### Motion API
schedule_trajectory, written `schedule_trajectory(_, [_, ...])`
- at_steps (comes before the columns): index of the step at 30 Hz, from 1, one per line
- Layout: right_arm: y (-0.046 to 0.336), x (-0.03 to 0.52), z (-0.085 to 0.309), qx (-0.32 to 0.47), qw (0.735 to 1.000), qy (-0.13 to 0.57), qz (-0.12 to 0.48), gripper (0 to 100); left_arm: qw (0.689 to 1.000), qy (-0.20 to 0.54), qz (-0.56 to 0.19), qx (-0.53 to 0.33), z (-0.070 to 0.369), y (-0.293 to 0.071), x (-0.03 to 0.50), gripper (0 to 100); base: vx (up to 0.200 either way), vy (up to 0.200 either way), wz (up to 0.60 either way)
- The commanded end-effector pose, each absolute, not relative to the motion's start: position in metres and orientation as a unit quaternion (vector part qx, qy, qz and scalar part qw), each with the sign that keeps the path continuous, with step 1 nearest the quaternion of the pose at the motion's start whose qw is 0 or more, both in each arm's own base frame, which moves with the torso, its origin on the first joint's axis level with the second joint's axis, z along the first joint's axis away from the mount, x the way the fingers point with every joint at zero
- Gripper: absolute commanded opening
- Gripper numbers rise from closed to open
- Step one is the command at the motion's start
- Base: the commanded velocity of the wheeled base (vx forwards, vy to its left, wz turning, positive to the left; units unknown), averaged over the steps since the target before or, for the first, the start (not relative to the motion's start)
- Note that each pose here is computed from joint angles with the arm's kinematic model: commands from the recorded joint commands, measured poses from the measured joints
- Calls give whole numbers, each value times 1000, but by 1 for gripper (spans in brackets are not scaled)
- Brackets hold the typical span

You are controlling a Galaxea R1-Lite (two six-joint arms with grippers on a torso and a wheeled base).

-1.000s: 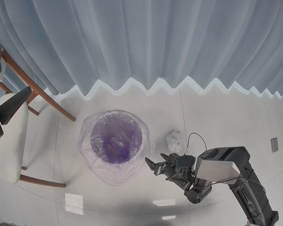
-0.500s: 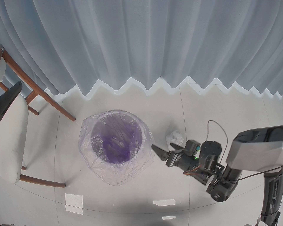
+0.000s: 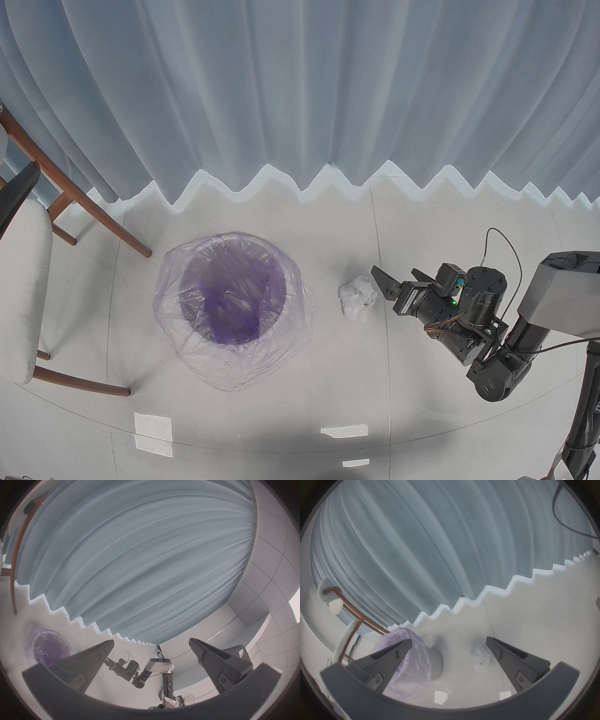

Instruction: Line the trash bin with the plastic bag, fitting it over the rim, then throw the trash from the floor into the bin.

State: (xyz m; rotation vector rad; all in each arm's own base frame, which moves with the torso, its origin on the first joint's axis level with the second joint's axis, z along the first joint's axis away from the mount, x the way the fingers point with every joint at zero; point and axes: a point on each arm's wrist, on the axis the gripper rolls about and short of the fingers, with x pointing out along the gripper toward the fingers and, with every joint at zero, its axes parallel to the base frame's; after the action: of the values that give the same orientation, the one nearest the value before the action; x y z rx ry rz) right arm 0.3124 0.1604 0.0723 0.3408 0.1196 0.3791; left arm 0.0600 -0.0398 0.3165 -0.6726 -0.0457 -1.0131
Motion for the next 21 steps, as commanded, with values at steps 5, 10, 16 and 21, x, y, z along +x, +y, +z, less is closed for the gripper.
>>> schedule_trajectory(5, [169, 333, 88, 136, 969, 117, 167, 100, 820, -21, -476, -315, 316, -40, 60, 100, 0, -200, 0])
schedule_trajectory(10, [178, 352, 75, 115, 964, 185, 154, 100, 821, -22, -475, -316, 317, -40, 60, 100, 0, -200, 0])
schedule_trajectory(16, [194, 385, 17, 56, 963, 211, 156, 100, 821, -34, -473, -317, 319, -38, 56, 100, 0, 0, 0])
schedule_trajectory(21, [205, 390, 7, 43, 963, 208, 169, 100, 817, -46, -481, -314, 320, -33, 46, 100, 0, 0, 0])
